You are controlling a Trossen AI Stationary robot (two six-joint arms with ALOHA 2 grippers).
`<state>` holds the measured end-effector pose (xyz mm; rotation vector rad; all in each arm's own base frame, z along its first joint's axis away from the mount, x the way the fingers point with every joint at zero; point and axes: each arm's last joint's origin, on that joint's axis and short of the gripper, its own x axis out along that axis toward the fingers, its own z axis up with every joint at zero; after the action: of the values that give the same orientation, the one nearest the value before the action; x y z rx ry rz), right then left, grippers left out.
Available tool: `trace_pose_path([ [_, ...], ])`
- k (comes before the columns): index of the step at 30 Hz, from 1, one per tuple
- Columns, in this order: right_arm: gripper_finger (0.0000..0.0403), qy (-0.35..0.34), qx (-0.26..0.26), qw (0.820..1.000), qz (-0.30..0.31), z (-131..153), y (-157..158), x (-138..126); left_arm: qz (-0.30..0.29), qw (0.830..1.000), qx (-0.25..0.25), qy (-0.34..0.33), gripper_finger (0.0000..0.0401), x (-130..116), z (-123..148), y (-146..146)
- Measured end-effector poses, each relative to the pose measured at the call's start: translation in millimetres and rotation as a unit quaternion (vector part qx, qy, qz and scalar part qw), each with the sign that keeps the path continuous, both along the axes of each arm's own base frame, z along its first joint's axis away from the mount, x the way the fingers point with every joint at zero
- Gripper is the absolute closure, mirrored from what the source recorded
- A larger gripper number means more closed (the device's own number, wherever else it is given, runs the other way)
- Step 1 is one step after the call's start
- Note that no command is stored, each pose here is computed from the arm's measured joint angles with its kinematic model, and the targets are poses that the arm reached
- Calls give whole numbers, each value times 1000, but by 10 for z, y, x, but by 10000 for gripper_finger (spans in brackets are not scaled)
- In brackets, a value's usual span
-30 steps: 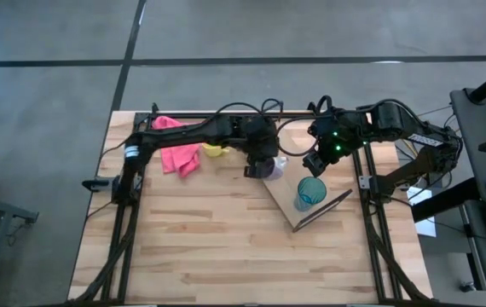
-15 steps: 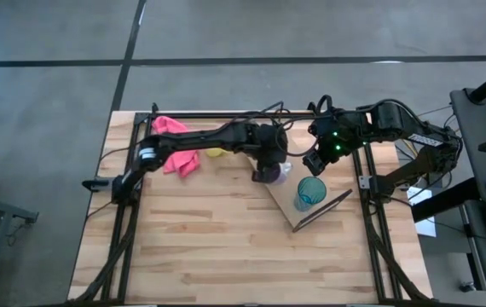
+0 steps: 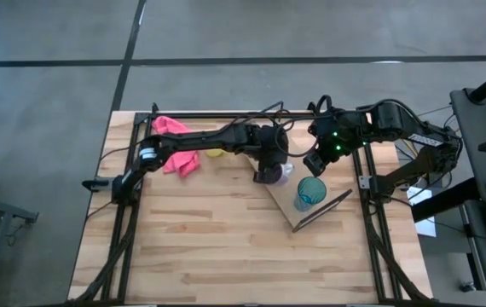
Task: Stack small to large cups/mugs on shelf
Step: Put the purple mug on the shelf
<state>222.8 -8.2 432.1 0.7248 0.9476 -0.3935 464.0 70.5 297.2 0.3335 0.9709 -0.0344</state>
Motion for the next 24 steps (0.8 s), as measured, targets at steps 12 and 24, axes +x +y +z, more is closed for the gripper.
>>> trace_pose_path([
  [12, 323, 45, -110, 989, 83, -68, -37, -42, 7, 1000, -6, -19, 393, 28, 11, 2],
  [24, 339, 73, -125, 979, 144, -325, -246, 16, 7, 1000, -8, -16, 393, 24, 11, -6],
])
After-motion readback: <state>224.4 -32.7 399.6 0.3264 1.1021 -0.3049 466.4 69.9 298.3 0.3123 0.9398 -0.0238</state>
